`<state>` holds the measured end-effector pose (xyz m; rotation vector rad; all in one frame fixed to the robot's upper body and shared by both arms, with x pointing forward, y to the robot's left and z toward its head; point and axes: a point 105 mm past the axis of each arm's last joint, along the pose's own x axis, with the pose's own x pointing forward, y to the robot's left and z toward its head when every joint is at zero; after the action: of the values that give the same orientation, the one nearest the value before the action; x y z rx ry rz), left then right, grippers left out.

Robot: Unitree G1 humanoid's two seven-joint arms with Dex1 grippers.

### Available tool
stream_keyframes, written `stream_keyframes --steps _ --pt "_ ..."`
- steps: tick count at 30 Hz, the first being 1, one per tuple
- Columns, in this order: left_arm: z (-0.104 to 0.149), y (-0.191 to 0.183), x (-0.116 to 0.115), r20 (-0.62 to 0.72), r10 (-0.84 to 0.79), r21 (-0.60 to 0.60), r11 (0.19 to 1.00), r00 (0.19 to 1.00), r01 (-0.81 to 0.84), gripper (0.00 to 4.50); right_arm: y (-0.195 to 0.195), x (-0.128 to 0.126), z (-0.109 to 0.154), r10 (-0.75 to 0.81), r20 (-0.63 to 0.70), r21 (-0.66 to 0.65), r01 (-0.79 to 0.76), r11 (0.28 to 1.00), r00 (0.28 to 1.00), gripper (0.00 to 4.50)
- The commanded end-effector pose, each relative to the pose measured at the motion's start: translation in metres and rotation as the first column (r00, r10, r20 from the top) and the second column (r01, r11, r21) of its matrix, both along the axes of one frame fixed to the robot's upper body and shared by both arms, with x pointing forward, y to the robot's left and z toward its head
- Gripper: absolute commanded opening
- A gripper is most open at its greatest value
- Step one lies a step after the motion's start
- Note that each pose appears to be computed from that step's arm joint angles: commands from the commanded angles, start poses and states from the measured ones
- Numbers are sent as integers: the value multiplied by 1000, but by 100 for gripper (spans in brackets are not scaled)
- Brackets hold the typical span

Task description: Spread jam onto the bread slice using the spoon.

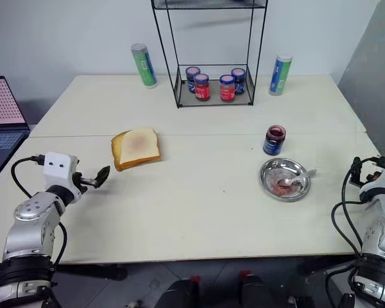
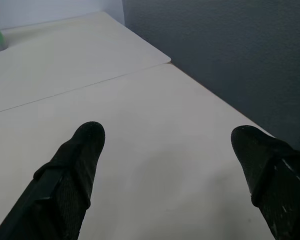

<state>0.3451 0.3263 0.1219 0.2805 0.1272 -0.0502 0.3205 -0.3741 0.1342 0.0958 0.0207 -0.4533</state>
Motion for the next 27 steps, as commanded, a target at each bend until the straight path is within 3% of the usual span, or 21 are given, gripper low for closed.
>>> stream_keyframes --steps 1,4,7,9,10,13,16,19,22,24,27 --pt "24 -5 3 65 -38 29 999 997 36 450 -3 -5 24 -7 73 -40 10 999 997 442" --pt "29 -20 6 62 -124 33 992 990 123 450 10 -2 38 58 82 -111 -49 993 995 442" --pt "28 -46 7 -12 -296 147 944 955 294 450 48 8 60 248 125 -143 -230 963 961 442" --pt "29 -58 10 -34 -367 140 919 929 368 450 79 13 74 392 156 -142 -372 917 907 442" --pt "27 -66 15 -61 -407 154 898 912 411 450 104 15 81 500 154 -146 -481 864 852 442" --pt "20 -82 35 -138 -474 228 839 870 494 450 184 6 89 801 85 -148 -788 598 592 442" --pt "14 -89 56 -182 -482 276 811 857 516 450 236 -13 85 941 4 -108 -936 336 338 442" --pt "7 -92 68 -228 -476 301 796 850 526 450 267 -29 77 985 -57 -54 -986 157 160 442" --pt "1 -91 74 -261 -458 306 795 850 523 450 281 -38 73 995 -66 -9 -997 71 71 442" --pt "2 -92 77 -248 -455 291 807 855 513 450 285 -39 71 996 -68 -10 -998 63 64 442" --pt "22 -99 82 -120 -484 91 864 867 495 404 285 -35 69 994 -58 -11 -996 93 93 450"
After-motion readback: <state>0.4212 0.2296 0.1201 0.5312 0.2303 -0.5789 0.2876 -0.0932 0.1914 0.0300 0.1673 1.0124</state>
